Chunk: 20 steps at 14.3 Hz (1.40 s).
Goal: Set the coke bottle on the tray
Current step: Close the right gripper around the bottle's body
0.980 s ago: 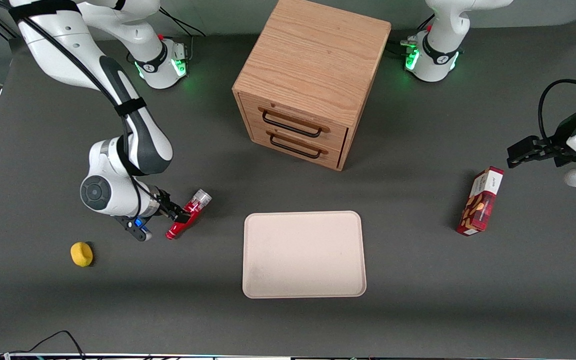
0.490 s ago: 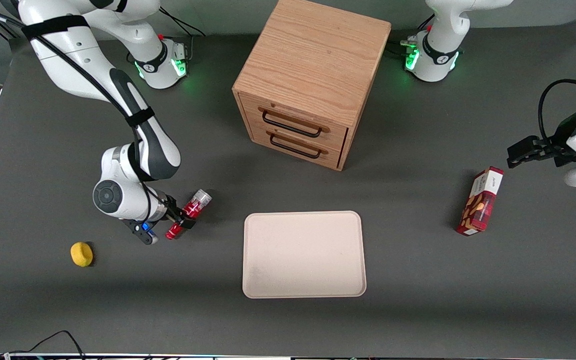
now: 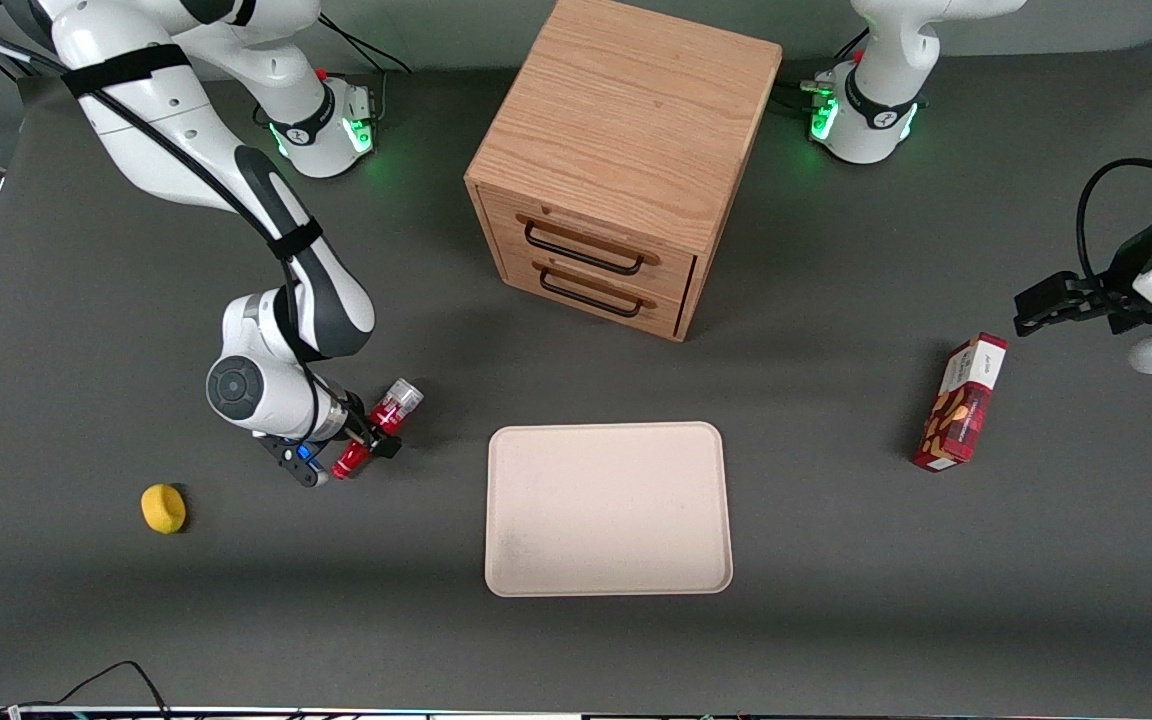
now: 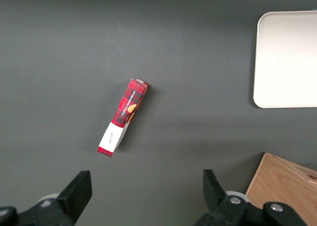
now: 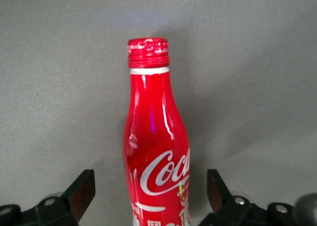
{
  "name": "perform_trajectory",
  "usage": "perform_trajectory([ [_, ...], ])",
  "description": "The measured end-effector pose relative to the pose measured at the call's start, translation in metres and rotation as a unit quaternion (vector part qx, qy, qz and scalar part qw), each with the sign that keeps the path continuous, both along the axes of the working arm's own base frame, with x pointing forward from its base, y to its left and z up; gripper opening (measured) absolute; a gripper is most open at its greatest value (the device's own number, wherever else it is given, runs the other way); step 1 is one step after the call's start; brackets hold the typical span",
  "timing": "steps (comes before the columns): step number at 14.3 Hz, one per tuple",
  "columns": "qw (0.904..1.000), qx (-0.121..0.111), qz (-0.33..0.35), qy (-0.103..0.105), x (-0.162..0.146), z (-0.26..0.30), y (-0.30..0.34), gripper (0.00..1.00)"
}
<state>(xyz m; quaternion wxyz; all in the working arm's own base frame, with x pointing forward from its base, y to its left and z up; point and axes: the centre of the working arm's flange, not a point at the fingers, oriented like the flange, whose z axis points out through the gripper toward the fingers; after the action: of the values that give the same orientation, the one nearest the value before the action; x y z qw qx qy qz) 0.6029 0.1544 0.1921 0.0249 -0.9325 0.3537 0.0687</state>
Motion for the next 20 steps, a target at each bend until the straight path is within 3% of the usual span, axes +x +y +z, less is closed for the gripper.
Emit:
perform_trajectory([
  [13, 1.0, -0.001, -0.002, -0.006, -0.006, -0.015, -0.001, 0.98],
  [14, 1.0, -0.001, -0.002, -0.006, -0.007, -0.016, -0.001, 0.95],
  [18, 1.0, 0.002, 0.003, -0.006, -0.009, -0.016, 0.006, 0.55],
  [20, 1.0, 0.002, 0.003, -0.006, -0.009, -0.016, 0.006, 0.55],
])
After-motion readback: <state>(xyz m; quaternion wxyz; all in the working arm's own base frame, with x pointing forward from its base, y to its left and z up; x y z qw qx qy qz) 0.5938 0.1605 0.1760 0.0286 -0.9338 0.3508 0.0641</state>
